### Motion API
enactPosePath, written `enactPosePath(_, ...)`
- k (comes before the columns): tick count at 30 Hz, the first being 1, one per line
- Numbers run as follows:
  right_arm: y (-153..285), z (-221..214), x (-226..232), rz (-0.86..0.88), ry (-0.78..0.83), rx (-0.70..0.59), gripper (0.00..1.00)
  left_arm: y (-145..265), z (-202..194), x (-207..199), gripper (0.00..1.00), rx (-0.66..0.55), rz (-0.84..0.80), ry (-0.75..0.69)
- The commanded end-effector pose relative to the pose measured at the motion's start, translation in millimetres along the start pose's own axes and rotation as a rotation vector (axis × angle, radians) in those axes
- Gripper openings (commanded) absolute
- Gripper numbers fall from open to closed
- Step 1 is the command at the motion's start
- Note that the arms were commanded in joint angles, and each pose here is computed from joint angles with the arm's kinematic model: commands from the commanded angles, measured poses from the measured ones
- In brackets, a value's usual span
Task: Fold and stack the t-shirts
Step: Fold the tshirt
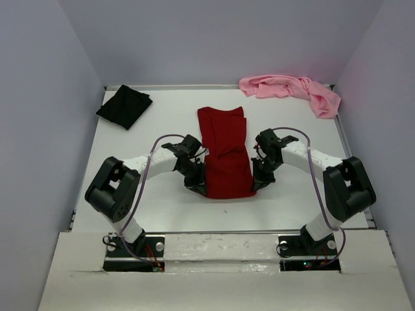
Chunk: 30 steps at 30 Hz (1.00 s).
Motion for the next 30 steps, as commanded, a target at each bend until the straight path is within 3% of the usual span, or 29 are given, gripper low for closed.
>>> enactPosePath(1,14.6,-13.8,-5.2,-0.049,0.008,0.006,0.00,11.8,-16.4,9.9,0.12,0.035,0.088,0.042)
enactPosePath(13,41.1,-9.5,4.6,-0.029,0.023,-0.095,0.00,27.9,-8.3,-1.7,0.12,-0.011,0.109,0.022)
enactPosePath(21,57.2,-0.4,12.6,-0.019,0.037,-0.173,0.00,68.5,17.5,-36.9,0.12,-0.169,0.110,-0.012)
enactPosePath(30,76.6,16.2,22.3,-0.032,0.057,-0.270,0.00,80.5,25.4,-44.4,0.12,-0.191,0.121,-0.021)
Point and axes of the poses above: each gripper's point midway between its finger pads, its own y axis back along the fingers, its own x axis along the line the jaws close on, z = x × y, the point moved 10 cm from there along y, back along the fingers, and after that the axes turned 3 degrees about y, right-handed, at the moved point
